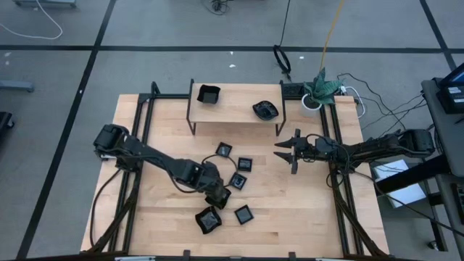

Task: Pick & Place Mini shaped plates
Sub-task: Stack the top distorted square plate on top of the other distorted square plates on the shelf

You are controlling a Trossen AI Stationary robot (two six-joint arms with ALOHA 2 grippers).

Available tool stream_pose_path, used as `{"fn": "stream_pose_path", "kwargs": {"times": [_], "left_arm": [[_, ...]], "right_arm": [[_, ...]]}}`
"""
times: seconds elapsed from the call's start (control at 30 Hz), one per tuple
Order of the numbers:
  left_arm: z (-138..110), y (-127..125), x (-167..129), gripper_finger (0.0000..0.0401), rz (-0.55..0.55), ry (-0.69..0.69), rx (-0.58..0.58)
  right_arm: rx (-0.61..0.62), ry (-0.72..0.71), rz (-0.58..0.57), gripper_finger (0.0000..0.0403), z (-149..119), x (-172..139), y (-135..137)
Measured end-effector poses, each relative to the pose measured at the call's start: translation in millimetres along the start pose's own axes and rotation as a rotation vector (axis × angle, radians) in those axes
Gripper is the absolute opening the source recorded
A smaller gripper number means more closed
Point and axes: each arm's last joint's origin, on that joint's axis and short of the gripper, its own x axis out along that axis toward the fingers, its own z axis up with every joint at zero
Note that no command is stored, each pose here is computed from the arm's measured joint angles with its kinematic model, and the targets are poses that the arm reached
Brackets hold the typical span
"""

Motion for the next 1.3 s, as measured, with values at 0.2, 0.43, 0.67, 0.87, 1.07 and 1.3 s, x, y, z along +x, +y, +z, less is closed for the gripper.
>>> {"fn": "stream_pose_path", "kwargs": {"times": [0.2, 0.43, 0.67, 0.87, 1.07, 1.3], "left_arm": [[-4, -2, 5, 0.014, -0.054, -0.013, 0.009], [-7, 5, 12, 0.014, -0.031, -0.003, -0.004], [-7, 6, 13, 0.014, -0.036, -0.008, -0.006], [-8, 5, 18, 0.014, -0.029, 0.006, 0.006], [-10, 5, 35, 0.014, -0.014, 0.046, 0.034], [-10, 4, 36, 0.0089, -0.025, 0.061, 0.059]], "right_arm": [[0.0, 0.0, 0.0, 0.0157, 0, 0, 0], [0.0, 0.0, 0.0, 0.0157, 0, 0, 0], [0.0, 0.0, 0.0, 0.0157, 0, 0, 0], [0.0, 0.0, 0.0, 0.0157, 0, 0, 0], [0.0, 0.006, 0.0, 0.0157, -1, 0, 0], [0.0, 0.007, -0.001, 0.0157, -1, 0, 0]]}}
